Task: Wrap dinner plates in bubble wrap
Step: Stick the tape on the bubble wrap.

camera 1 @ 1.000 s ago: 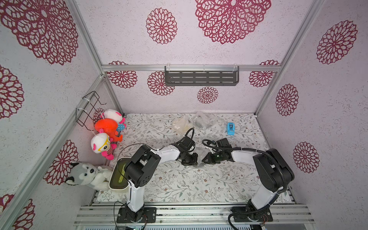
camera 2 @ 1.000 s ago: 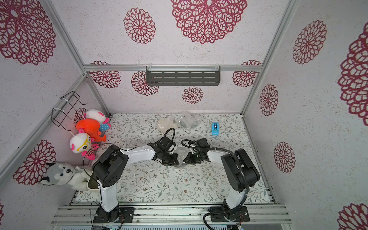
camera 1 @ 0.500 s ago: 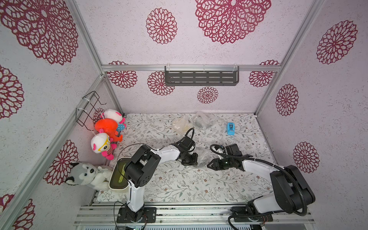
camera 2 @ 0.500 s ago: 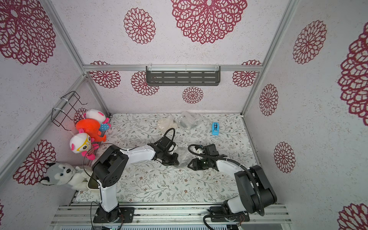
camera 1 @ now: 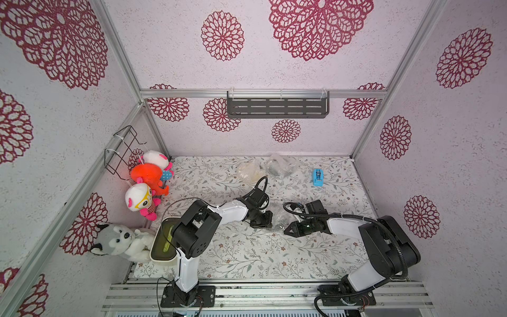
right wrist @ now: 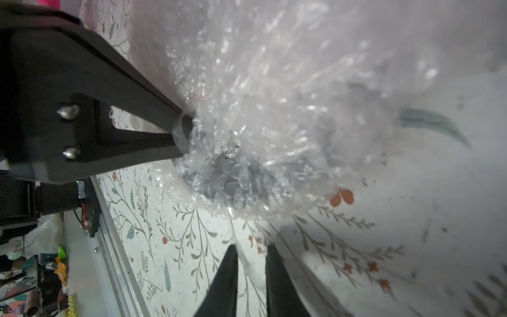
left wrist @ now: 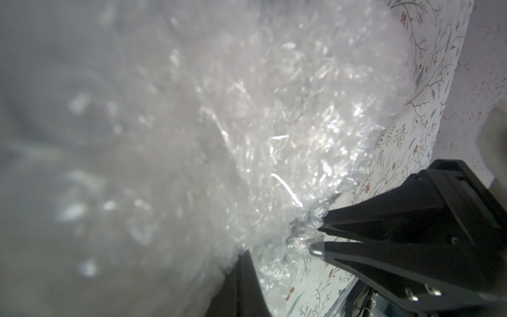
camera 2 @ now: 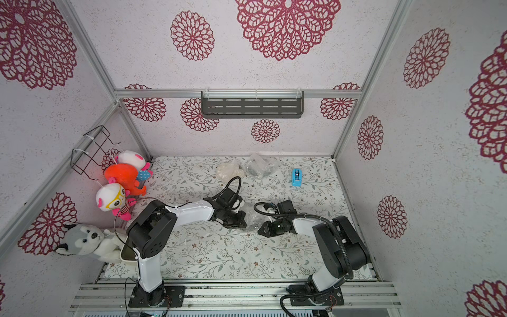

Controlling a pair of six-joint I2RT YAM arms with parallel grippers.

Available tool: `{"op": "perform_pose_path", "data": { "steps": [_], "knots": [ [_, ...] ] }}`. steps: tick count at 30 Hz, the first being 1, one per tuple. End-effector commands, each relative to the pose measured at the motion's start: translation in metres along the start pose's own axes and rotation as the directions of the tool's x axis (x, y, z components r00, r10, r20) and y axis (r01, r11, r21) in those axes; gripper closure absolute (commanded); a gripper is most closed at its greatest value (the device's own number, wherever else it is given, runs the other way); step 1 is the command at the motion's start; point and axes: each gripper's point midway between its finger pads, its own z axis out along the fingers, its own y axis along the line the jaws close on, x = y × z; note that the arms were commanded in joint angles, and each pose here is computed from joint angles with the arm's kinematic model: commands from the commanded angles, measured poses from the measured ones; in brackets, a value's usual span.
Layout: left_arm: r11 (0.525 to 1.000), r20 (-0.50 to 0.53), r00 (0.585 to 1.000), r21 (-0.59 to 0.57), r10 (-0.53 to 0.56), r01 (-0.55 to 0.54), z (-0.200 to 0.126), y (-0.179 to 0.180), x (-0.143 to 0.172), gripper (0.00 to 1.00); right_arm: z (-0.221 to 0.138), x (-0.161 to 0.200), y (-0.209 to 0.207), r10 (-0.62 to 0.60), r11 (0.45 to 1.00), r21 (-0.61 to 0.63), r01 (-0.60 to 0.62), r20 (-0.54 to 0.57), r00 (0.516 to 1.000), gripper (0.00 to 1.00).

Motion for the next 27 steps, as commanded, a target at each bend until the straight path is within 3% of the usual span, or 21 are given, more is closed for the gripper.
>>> {"op": "perform_pose_path", "data": {
  "steps": [1, 8, 19, 23, 27],
  "knots": [
    [1.000, -0.008, 1.000, -0.016, 0.021, -0.021, -0.002, -0.002, 0.006, 1.00, -0.006, -0.009, 0.012, -0.005, 0.999, -0.033, 0.006, 0.020, 1.000, 0.98],
    [1.000, -0.010, 1.000, -0.014, 0.025, -0.025, -0.003, -0.002, 0.006, 1.00, -0.017, 0.022, 0.030, 0.164, 0.979, -0.119, -0.167, -0.033, 0.986, 1.00],
    [1.000, -0.005, 1.000, -0.017, 0.022, -0.022, -0.004, -0.002, 0.006, 1.00, 0.009, 0.023, -0.003, 0.269, 0.963, -0.006, -0.271, -0.107, 0.957, 0.99],
    [1.000, -0.007, 1.000, -0.016, 0.020, -0.020, -0.002, -0.001, 0.006, 1.00, 0.005, 0.024, -0.010, 0.271, 0.962, 0.052, -0.267, -0.100, 0.957, 0.76],
    [1.000, -0.008, 1.000, -0.014, 0.022, -0.023, -0.003, -0.002, 0.006, 1.00, -0.024, 0.025, -0.031, 0.228, 0.942, 0.258, -0.217, -0.012, 0.974, 0.57]
  ]
}}
